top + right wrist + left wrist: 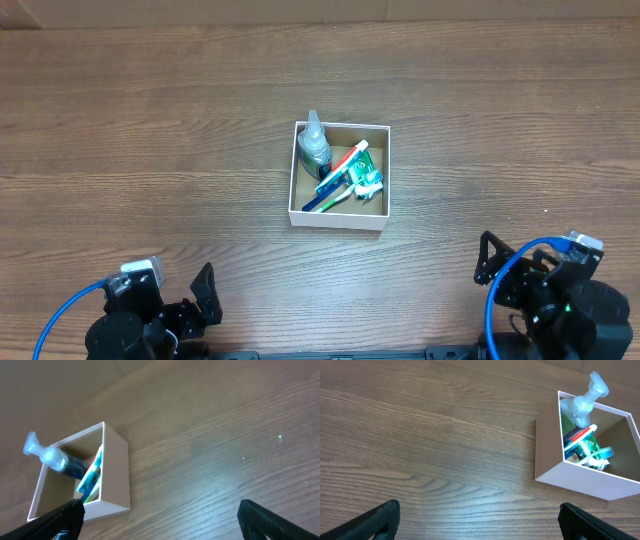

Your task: Pack container

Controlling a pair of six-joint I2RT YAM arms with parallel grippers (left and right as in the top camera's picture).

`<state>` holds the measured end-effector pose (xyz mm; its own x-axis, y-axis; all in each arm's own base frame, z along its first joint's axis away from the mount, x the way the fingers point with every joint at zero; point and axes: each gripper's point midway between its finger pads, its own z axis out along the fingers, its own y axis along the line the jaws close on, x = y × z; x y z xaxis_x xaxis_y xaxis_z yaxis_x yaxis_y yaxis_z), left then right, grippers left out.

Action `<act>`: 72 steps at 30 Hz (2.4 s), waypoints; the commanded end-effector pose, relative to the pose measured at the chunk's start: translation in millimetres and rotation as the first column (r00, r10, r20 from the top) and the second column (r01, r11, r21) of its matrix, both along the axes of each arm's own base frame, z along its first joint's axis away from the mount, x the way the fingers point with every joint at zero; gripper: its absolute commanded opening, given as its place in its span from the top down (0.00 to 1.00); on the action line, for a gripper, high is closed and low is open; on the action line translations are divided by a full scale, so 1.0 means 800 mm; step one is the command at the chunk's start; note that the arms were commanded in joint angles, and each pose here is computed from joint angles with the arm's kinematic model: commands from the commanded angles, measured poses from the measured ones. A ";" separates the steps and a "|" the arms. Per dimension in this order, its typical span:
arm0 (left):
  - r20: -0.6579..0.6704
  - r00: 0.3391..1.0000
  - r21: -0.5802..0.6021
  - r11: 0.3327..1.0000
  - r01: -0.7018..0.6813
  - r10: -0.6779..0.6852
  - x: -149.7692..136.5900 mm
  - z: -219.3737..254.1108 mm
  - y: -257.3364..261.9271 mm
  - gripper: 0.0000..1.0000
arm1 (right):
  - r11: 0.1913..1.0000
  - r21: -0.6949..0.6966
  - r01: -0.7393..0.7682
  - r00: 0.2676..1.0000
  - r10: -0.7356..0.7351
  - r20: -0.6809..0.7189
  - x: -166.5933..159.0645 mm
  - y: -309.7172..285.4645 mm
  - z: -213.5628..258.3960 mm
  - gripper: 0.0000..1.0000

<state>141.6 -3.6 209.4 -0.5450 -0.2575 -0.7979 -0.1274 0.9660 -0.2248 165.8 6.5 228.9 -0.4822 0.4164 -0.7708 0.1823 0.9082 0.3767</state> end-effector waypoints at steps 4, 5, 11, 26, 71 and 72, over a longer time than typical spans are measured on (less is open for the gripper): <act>0.004 1.000 -0.018 1.000 0.011 -0.011 0.000 -0.001 -0.004 0.00 | 0.977 -0.181 -0.114 0.962 0.154 0.227 0.023 0.012 -0.029 0.00; 0.004 1.000 -0.018 1.000 0.011 -0.011 0.000 -0.001 -0.004 0.00 | 0.976 -0.186 -0.117 0.950 0.164 0.265 0.034 0.015 -0.034 0.00; 0.004 1.000 -0.018 1.000 0.011 -0.011 0.000 -0.001 -0.004 0.00 | 0.943 -0.314 -0.113 0.803 0.273 0.530 0.085 0.035 -0.017 0.00; 0.004 1.000 -0.018 1.000 0.011 -0.011 0.000 -0.001 -0.004 0.00 | 0.919 -0.383 -0.091 0.837 0.279 0.471 0.099 0.028 -0.073 0.00; 0.454 0.849 0.422 0.905 0.062 -0.270 0.130 -0.065 -0.008 0.00 | 0.919 -0.383 -0.091 0.837 0.279 0.471 0.099 0.028 -0.073 0.00; 0.456 0.848 0.422 0.905 0.061 -0.270 0.130 -0.065 -0.007 0.00 | 0.919 -0.383 -0.091 0.837 0.279 0.471 0.099 0.028 -0.073 0.00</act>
